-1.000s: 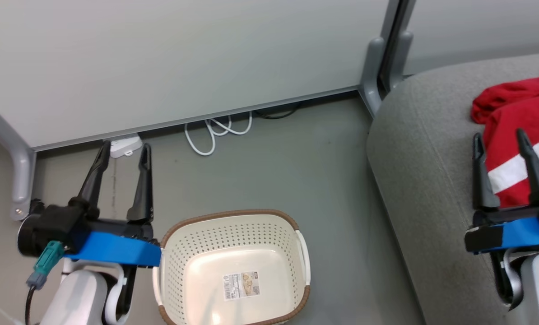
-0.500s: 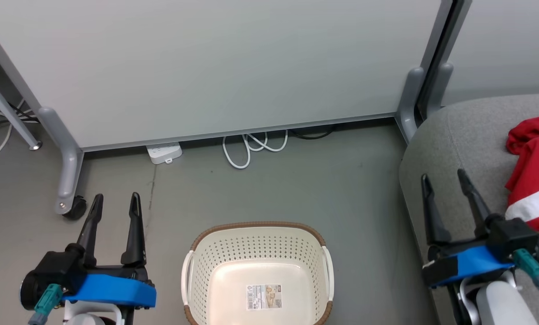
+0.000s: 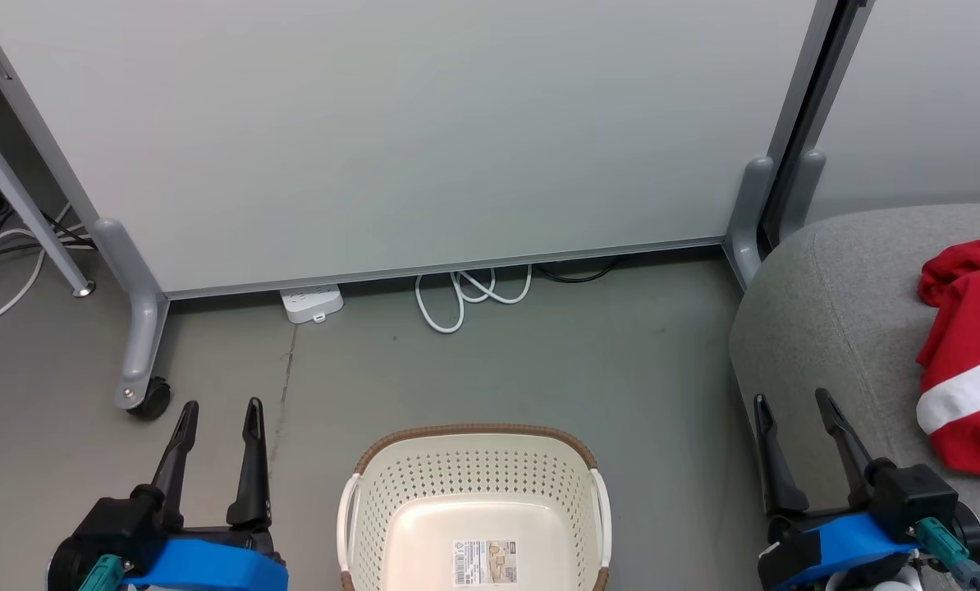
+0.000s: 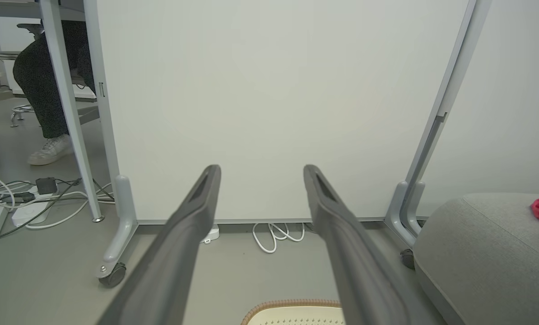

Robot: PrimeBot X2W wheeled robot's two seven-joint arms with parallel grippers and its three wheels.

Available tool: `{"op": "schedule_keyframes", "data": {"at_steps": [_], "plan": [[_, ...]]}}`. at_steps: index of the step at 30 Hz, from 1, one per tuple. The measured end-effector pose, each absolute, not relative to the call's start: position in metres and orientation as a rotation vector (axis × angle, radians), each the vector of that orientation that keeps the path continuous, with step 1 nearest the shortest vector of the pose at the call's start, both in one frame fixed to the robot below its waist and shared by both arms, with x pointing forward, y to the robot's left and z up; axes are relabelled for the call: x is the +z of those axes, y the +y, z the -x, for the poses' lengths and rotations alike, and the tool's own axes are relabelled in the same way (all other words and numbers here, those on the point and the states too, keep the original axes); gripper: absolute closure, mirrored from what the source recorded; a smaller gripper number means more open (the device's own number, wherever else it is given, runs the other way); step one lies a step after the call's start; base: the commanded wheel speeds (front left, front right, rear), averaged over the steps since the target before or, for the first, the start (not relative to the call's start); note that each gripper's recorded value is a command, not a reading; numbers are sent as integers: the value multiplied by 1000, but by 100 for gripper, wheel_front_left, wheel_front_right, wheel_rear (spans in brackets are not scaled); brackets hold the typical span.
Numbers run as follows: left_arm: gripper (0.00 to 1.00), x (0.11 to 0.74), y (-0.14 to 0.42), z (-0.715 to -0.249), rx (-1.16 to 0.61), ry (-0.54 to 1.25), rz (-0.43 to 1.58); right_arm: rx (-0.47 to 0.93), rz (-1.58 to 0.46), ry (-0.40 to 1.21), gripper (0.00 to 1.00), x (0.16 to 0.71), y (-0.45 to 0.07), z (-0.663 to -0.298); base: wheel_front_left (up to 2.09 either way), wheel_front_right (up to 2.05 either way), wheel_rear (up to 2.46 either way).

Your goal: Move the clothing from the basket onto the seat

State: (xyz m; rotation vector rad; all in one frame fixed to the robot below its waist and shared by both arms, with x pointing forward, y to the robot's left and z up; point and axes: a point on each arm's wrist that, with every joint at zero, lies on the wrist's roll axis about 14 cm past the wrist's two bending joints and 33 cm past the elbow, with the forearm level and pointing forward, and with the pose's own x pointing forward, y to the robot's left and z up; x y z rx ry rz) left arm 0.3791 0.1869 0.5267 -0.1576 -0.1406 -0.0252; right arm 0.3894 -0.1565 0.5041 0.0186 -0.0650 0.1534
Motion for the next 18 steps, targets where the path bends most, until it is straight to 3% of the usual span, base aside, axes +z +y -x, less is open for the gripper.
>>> {"op": "schedule_keyframes", "data": {"at_steps": [18], "plan": [[0, 521, 182, -369, -44, -126, 162, 99, -32, -60, 0, 501, -172, -372, 0, 0, 0]]}}
